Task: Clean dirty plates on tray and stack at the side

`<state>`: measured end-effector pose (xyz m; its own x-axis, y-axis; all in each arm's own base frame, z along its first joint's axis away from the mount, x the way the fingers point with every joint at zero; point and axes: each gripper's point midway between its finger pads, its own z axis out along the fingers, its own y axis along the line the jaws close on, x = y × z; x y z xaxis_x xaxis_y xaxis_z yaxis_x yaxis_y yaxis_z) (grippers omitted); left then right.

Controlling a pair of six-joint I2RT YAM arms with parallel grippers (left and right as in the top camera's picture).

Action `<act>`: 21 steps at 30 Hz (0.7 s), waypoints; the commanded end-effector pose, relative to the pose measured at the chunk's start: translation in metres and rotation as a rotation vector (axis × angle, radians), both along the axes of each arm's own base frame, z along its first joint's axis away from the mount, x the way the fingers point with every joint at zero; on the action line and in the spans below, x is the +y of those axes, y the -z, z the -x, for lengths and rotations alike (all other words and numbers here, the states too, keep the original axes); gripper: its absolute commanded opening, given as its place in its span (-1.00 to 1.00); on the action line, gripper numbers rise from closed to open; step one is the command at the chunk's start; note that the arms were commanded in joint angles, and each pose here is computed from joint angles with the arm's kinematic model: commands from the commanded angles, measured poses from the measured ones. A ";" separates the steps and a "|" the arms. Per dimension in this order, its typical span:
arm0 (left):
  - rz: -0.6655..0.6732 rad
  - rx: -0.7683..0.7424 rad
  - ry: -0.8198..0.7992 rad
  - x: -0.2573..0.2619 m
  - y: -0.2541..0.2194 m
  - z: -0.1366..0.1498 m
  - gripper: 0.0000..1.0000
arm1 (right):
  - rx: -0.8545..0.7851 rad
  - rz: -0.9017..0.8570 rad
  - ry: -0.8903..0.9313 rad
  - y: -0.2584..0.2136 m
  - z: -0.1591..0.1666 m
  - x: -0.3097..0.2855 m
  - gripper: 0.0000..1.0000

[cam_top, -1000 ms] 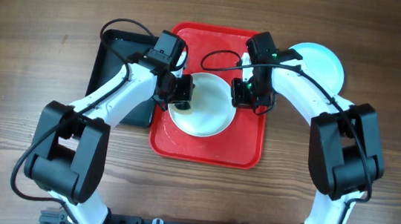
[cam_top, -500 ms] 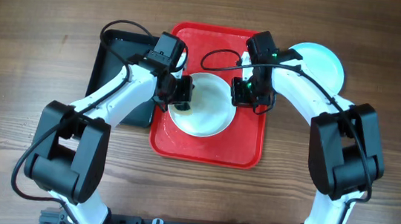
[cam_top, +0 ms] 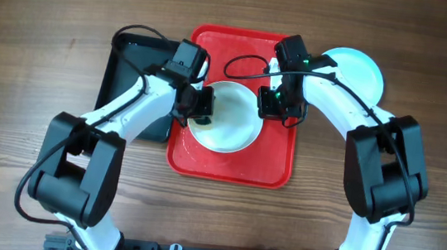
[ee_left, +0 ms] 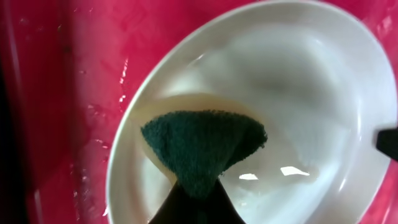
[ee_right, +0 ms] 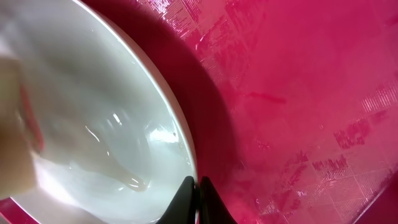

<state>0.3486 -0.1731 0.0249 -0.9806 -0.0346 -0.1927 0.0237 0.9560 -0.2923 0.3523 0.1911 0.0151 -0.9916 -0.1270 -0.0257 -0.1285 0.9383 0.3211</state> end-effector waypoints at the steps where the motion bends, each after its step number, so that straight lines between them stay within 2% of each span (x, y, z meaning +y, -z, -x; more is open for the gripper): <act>1: -0.015 0.015 -0.009 0.002 0.011 0.006 -0.92 | -0.014 0.019 0.012 -0.003 0.000 -0.002 -0.92; 21: -0.041 -0.015 -0.074 0.007 0.012 -0.004 -0.92 | -0.017 0.018 0.012 -0.003 -0.001 -0.002 -0.91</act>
<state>0.3510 -0.1684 0.0187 -0.9751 -0.0663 -0.2117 -0.0066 0.9626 -0.2708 0.3536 0.1912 0.0151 -0.9914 -0.1268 -0.0315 -0.1301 0.9384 0.3202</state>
